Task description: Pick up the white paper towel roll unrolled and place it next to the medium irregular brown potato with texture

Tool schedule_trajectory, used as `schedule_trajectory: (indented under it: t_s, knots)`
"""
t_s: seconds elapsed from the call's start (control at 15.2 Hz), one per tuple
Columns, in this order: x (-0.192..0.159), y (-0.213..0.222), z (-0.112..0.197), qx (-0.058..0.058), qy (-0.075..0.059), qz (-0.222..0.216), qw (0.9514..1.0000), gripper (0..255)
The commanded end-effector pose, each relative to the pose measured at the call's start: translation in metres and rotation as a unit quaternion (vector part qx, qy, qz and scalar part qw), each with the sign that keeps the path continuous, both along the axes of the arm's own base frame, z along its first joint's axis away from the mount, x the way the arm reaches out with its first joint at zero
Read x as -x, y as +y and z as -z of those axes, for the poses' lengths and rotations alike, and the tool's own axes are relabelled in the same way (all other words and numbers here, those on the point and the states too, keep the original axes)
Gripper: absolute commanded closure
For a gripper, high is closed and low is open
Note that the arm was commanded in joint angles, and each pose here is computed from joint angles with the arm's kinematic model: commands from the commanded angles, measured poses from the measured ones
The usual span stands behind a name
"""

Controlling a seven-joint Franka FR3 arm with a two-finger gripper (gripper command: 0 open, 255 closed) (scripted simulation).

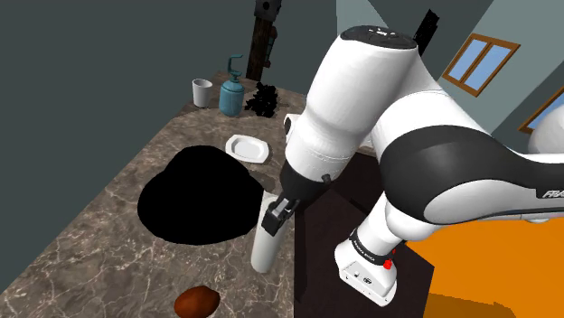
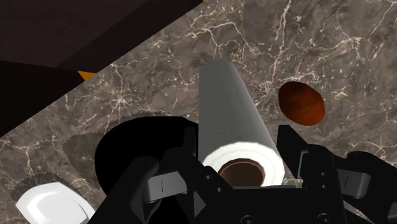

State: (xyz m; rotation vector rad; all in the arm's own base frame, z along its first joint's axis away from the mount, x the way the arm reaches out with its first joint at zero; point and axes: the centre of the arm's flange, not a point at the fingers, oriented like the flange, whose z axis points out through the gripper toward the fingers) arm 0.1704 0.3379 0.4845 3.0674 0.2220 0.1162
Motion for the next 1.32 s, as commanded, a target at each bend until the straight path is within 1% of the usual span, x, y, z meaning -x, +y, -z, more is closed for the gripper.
schedule_trajectory:
  t_s: [0.0, 0.46, 0.53, 1.06, 1.12, 1.25]
  knots:
    - [-0.001, 0.000, 0.011, 0.000, 0.000, 0.000, 1.0000, 255]
    - [-0.001, 0.000, 0.048, 0.000, 0.000, 0.000, 1.0000, 255]
    - [-0.001, 0.000, 0.058, 0.000, 0.000, 0.000, 1.0000, 255]
    - [-0.001, 0.000, 0.058, 0.000, 0.000, 0.000, 1.0000, 255]
    - [-0.001, 0.000, 0.058, 0.000, 0.000, 0.000, 1.0000, 0]
    - [-0.001, 0.000, 0.058, 0.000, 0.000, 0.000, 1.0000, 0]
